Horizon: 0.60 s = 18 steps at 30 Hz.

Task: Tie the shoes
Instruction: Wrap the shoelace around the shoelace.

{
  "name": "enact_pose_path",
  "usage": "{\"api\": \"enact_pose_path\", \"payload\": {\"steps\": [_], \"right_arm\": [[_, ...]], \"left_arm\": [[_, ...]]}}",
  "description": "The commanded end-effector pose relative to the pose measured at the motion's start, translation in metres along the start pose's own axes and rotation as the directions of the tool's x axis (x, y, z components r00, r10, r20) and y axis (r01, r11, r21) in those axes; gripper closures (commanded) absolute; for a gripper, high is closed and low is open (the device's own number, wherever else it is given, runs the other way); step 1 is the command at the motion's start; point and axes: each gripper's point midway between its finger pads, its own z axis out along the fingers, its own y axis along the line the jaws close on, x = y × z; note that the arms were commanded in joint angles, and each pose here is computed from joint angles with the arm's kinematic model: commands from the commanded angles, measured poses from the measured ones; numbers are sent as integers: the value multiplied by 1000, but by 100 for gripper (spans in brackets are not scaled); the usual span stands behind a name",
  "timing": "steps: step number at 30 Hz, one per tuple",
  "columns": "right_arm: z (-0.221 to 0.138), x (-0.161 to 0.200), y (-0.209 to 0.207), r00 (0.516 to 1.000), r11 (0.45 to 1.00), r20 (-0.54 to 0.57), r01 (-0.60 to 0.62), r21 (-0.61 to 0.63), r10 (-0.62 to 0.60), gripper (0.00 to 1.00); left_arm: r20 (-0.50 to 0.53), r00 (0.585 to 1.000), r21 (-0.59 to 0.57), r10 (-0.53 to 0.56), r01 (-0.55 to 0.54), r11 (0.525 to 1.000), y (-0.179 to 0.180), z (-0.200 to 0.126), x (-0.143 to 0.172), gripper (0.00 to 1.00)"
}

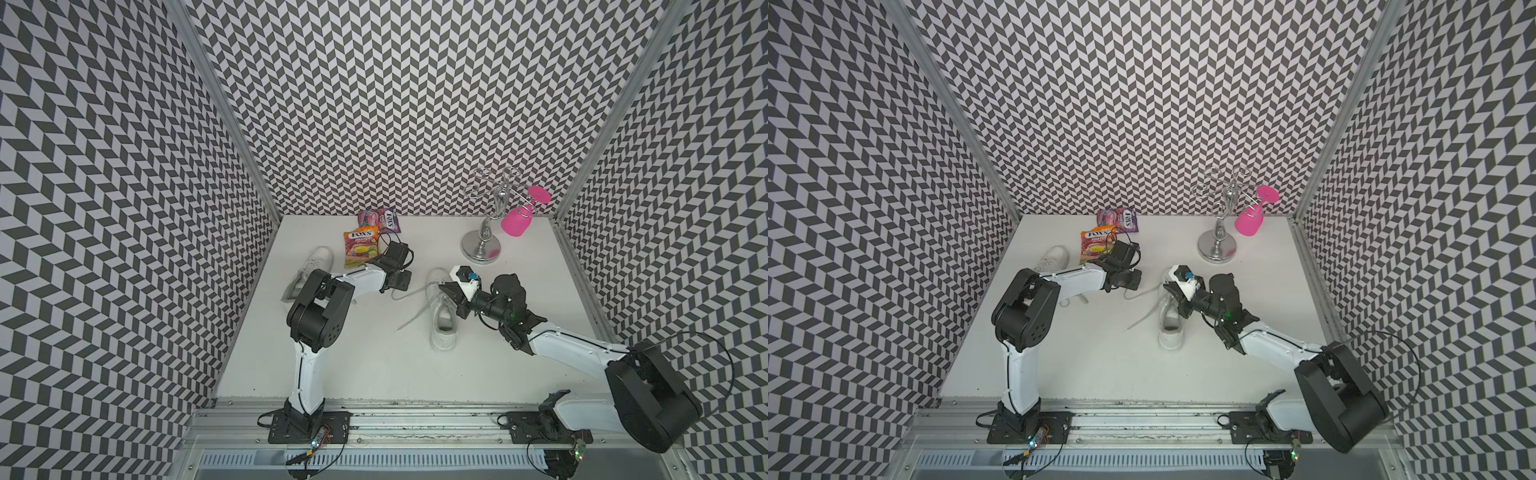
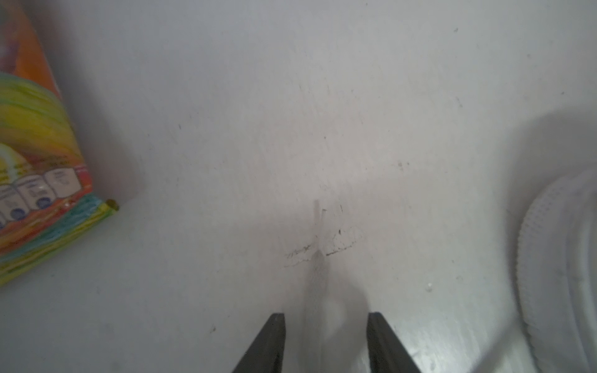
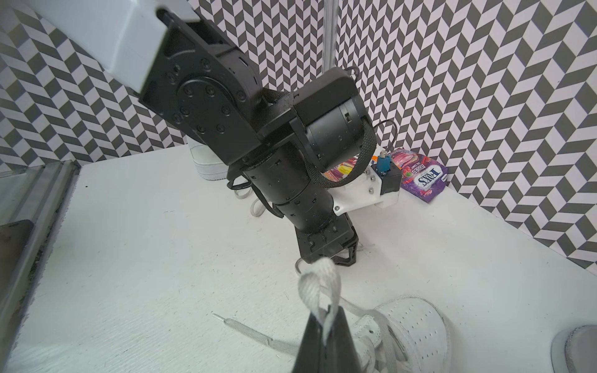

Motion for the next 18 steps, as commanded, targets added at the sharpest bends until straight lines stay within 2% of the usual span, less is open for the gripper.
{"api": "enact_pose_path", "payload": {"steps": [1,5,9,11,13,18], "right_arm": [[-5,-18,-1,998,1000,53,20,21,-21,100],[-5,-18,-2,998,999,53,20,26,-21,100],[-5,-18,-2,999,1000,52,12,27,-14,100],[-5,-19,-2,998,1000,56,3,27,-5,100],[-5,-19,-2,998,1000,58,-9,24,8,100],[-1,-15,-4,997,998,49,-63,24,62,100]], "left_arm": [[-74,997,-37,15,-17,999,5,8,22,65],[-57,998,-71,18,-22,997,11,5,19,84],[61,998,-63,5,-2,998,12,-27,-5,96],[137,991,-40,-5,11,999,10,-49,-18,100],[231,973,-8,-23,25,1000,8,-79,-33,100],[452,888,108,-81,36,993,1,-163,-60,100]]}}
